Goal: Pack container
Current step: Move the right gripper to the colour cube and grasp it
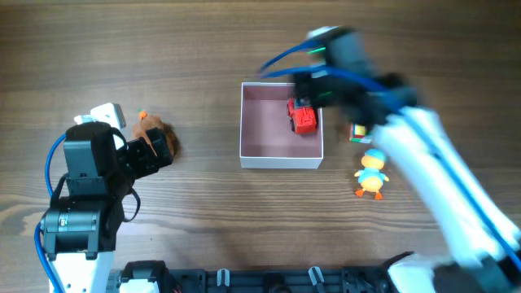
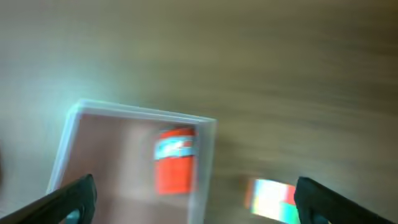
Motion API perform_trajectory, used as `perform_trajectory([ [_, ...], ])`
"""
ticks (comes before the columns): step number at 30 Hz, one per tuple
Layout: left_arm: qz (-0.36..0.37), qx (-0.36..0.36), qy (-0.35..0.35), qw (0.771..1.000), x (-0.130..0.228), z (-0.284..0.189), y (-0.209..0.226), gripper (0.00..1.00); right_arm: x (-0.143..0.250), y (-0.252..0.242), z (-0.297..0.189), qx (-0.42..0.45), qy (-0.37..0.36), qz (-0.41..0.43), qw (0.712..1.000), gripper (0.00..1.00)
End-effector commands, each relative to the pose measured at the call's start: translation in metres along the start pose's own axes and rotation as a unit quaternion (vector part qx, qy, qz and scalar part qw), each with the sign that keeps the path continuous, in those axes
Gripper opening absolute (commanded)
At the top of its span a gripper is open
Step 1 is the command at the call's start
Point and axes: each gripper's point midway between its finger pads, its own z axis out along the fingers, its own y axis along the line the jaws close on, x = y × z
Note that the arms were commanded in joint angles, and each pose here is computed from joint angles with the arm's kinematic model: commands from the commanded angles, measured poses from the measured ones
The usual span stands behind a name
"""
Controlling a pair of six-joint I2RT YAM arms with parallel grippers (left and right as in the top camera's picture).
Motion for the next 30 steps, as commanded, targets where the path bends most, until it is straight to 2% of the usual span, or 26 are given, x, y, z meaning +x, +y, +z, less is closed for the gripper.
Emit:
perform_trajectory([
  [1,-0.007,0.005,-0.006,1.0,-0.006,-0.003,-0.002,1.0,0.022,-0.076,0.009,0.069,0.055,0.109,0.99,1.0],
  [4,-0.007,0.005,-0.006,1.0,-0.006,-0.003,-0.002,1.0,0.068,-0.103,0.05,0.059,0.145,0.104,0.982,1.0],
  [10,-0.007,0.005,-0.006,1.0,-0.006,-0.003,-0.002,1.0,0.144,-0.104,0.123,0.06,0.279,0.088,0.954,1.0],
  [14,-0.007,0.005,-0.006,1.0,-0.006,-0.003,-0.002,1.0,0.169,-0.096,0.153,0.039,0.321,0.095,0.941,1.0],
  [18,-0.007,0.005,-0.006,1.0,-0.006,-0.003,-0.002,1.0,0.175,-0.091,0.163,0.022,0.33,0.089,0.94,0.98],
  [21,-0.007,0.005,-0.006,1.0,-0.006,-0.003,-0.002,1.0,0.175,-0.091,0.163,0.023,0.329,0.091,0.94,0.85],
  [23,-0.007,0.004,-0.004,1.0,-0.005,-0.003,-0.001,1.0,0.175,-0.091,0.163,0.023,0.329,0.091,0.94,0.67],
  [26,-0.007,0.004,-0.002,1.0,-0.004,-0.003,-0.001,1.0,0.175,-0.091,0.163,0.023,0.33,0.092,0.939,0.65],
  [30,-0.007,0.004,-0.002,1.0,-0.004,-0.003,-0.001,1.0,0.176,-0.091,0.163,0.023,0.33,0.092,0.939,0.56],
])
